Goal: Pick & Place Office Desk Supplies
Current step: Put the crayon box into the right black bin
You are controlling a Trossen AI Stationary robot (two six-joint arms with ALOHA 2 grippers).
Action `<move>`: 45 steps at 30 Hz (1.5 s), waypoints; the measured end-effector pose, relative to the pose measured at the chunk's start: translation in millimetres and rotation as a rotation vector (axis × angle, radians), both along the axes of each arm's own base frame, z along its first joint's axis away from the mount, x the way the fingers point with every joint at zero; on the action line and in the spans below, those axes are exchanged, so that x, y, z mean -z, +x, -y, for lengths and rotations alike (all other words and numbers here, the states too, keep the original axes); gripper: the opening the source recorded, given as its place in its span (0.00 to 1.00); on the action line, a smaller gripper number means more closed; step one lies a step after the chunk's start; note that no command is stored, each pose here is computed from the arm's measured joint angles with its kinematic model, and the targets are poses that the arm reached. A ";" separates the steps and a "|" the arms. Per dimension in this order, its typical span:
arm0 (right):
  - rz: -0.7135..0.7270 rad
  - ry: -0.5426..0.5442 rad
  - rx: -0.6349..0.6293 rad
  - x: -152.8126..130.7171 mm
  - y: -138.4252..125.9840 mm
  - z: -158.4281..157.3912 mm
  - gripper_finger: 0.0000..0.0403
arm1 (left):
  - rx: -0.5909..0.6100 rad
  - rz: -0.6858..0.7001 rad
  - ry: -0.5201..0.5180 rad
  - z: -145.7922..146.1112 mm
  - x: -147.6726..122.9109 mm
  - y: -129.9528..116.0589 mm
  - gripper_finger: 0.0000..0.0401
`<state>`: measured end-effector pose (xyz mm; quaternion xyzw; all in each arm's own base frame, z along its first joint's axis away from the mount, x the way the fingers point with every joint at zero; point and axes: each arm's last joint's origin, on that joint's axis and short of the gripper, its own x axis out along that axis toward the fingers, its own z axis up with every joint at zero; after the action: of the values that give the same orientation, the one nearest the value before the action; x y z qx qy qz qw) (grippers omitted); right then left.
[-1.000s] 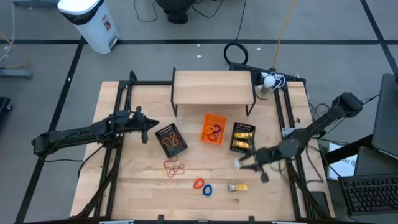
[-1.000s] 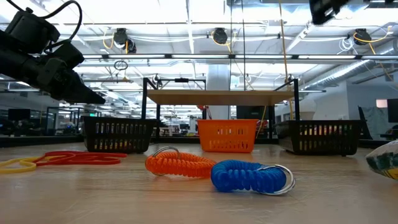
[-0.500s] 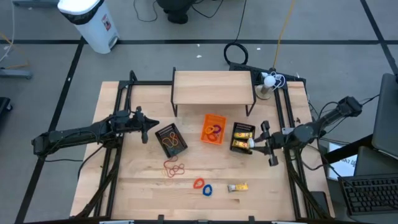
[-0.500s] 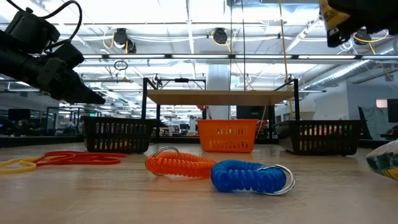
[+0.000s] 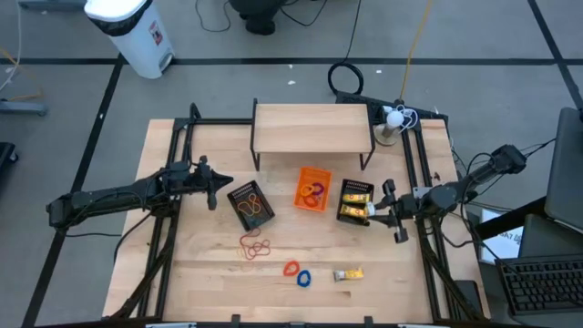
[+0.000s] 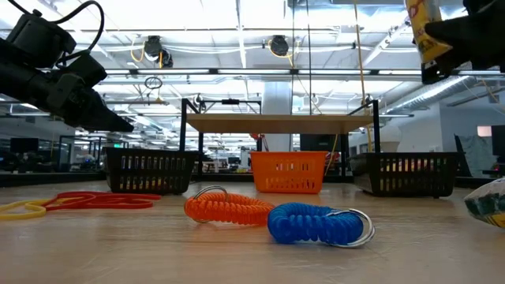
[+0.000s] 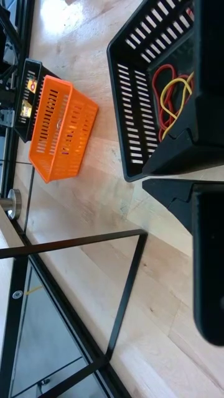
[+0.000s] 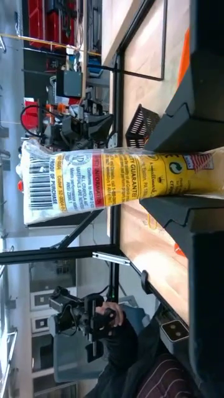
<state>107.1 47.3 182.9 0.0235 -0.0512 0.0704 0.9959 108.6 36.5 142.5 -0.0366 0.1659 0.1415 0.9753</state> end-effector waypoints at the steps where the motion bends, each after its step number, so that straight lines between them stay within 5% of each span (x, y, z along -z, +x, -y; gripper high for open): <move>1: -0.005 0.001 0.000 0.6 0.0 0.0 0.20 | 0.000 0.000 0.000 0.0 0.0 0.0 0.05; 7: -0.058 -0.004 0.003 -0.9 1.7 -0.8 0.20 | 0.001 -0.001 0.002 0.0 0.0 0.0 0.05; 11: -0.103 -0.025 0.043 -34.6 8.9 -3.5 0.20 | 0.001 -0.001 0.002 0.0 0.0 0.0 0.05; 20: -0.576 -0.070 0.337 -89.4 49.9 -12.6 0.20 | 0.001 -0.001 0.002 0.0 0.0 0.0 0.05; 25: -0.946 -0.007 0.529 -77.4 77.3 -0.5 0.20 | 0.000 -0.001 0.000 0.0 0.1 0.0 0.05; 31: -1.346 0.084 0.573 -38.3 95.5 19.5 0.20 | 0.000 0.000 -0.001 0.0 0.0 0.0 0.05; 45: -1.505 0.118 0.481 -12.0 115.7 35.8 0.22 | 0.000 -0.001 -0.001 0.0 0.1 0.0 0.05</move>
<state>222.8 11.5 194.9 0.1059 0.6287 -0.1842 0.7480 108.5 36.5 142.5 -0.0369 0.1663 0.1415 0.9752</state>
